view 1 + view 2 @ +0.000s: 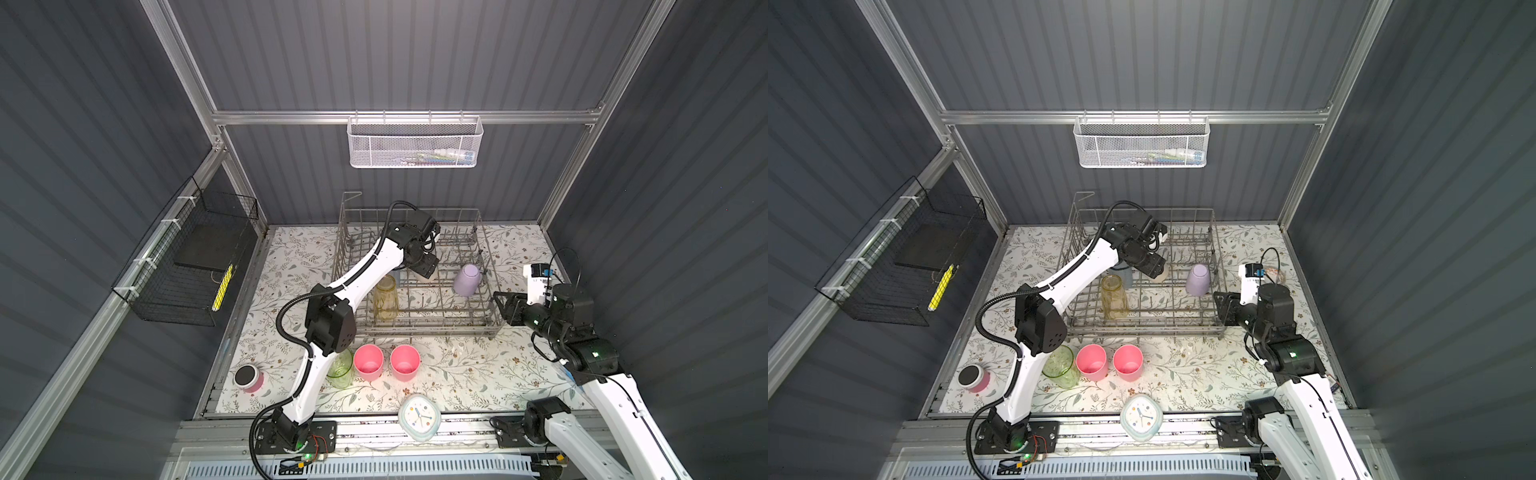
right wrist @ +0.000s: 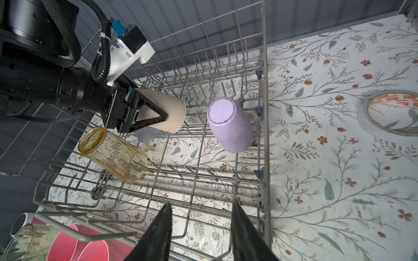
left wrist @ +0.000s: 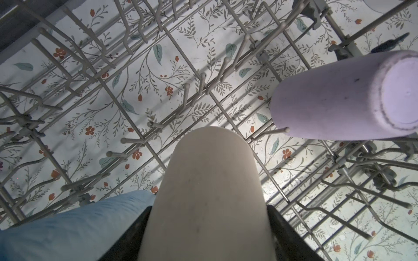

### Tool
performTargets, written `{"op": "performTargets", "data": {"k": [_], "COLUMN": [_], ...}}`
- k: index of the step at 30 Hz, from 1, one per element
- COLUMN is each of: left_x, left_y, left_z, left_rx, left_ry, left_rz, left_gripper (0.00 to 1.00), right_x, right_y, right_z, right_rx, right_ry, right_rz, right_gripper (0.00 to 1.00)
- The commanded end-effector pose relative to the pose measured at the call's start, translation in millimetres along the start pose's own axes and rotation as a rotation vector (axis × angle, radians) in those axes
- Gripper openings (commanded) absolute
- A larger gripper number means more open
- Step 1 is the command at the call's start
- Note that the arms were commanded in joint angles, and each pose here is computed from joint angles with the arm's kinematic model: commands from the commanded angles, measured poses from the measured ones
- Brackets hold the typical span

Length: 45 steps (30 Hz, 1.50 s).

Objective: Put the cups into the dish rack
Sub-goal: 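Rotate the beige cup upright with the left gripper and lower it into the rack, then release the beige cup beside the lavender cup and raise the left gripper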

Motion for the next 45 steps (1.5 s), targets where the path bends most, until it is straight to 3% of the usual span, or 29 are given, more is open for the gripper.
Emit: {"op": "performTargets", "data": {"k": [1,12,31,39,45], "left_x": [-7.6,-21.3,-44.3,-40.8,-15.6], "left_y": [-4.3,-4.7,-7.6,-4.5,4.9], "left_z": [-0.1,3.9,6.5,4.6,-2.2], "left_rx": [-0.041,-0.075,-0.101,-0.097,-0.08], "left_ry": [0.052,0.129,0.156,0.137,0.089], "left_rz": [0.035,0.052,0.08,0.063,0.001], "left_gripper": [0.65,0.66,0.81,0.87,0.89], "right_x": [-2.5,-4.9,-16.8,-17.5,-12.4], "right_y": [-3.2,-2.1,-2.4,-3.3,0.3], "right_z": [-0.7,-0.9,-2.5,-2.8,-0.5], "right_rx": [-0.005,-0.011,-0.03,-0.035,-0.027], "right_ry": [0.01,0.021,0.041,0.043,0.053], "right_rz": [0.005,0.006,0.03,0.035,0.02], "right_gripper": [0.44,0.44,0.45,0.45,0.45]}}
Point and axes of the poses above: each gripper's point midway between its finger pads, its own x axis back along the fingers, its own z axis along the line the jaws close on, y = z × x, the point moved 7 cm from there along x, back along the fingers, and after that the axes turned 13 degrees about x, right-handed, at the moved point
